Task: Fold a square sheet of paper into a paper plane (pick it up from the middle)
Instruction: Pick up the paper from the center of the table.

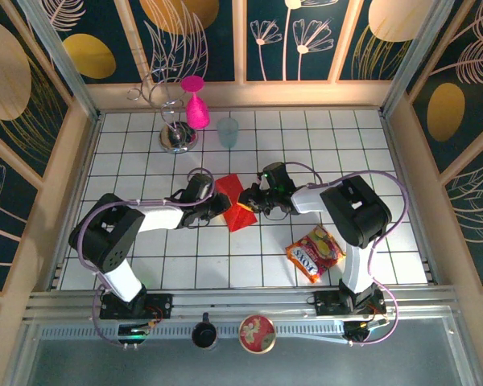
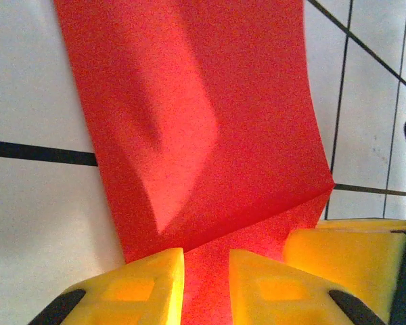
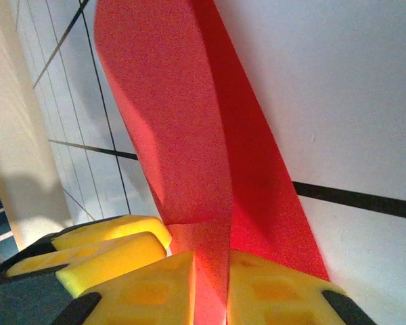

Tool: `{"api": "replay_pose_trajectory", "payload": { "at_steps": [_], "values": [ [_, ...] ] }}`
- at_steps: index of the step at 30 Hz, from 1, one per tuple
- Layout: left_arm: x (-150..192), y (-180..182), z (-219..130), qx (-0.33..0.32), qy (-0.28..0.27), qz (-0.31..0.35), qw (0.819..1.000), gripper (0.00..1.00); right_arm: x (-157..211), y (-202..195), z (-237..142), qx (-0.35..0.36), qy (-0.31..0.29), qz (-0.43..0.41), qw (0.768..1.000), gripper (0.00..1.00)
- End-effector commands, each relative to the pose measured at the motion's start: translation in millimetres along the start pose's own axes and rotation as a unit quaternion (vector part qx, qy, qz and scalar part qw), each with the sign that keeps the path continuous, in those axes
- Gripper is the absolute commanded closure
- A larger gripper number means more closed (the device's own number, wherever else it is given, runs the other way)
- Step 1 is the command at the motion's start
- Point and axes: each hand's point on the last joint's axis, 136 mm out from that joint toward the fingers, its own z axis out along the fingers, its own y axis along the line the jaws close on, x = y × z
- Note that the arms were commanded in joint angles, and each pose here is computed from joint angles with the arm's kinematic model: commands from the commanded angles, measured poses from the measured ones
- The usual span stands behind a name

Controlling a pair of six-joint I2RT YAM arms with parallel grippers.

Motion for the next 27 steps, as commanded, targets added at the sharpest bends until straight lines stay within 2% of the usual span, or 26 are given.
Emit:
{"api": "replay_pose_trajectory", "payload": {
  "at_steps": [1, 7, 14, 16, 19, 27],
  "values": [
    [-2.2, -7.4, -6.2, 0.015, 0.000, -0.004, 1.000, 0.76, 1.4, 4.6, 3.9, -0.014, 0.002, -0.002, 1.000, 0.84],
    [-11.8, -13.9, -18.8, 0.029, -0.023, -0.010, 0.999, 0.73, -4.0, 8.5, -0.2, -0.022, -0.019, -0.012, 1.000, 0.96],
    [-25.4, -30.1, -48.6, 0.075, -0.056, -0.022, 0.995, 0.59, -22.5, 43.4, -32.8, -0.080, -0.080, -0.063, 0.992, 0.99],
    [-26.8, -42.5, -58.3, 0.109, -0.055, -0.025, 0.992, 0.48, -28.6, 60.8, -49.8, -0.111, -0.100, -0.084, 0.985, 1.00],
    [-26.0, -72.1, -77.8, 0.196, -0.047, -0.045, 0.978, 0.37, -28.9, 85.1, -72.4, -0.153, -0.115, -0.111, 0.975, 1.00],
    [-31.8, -121.5, -109.2, 0.315, -0.033, -0.066, 0.946, 0.23, -34.2, 128.0, -134.2, -0.268, -0.133, -0.125, 0.946, 1.00]
  ]
}}
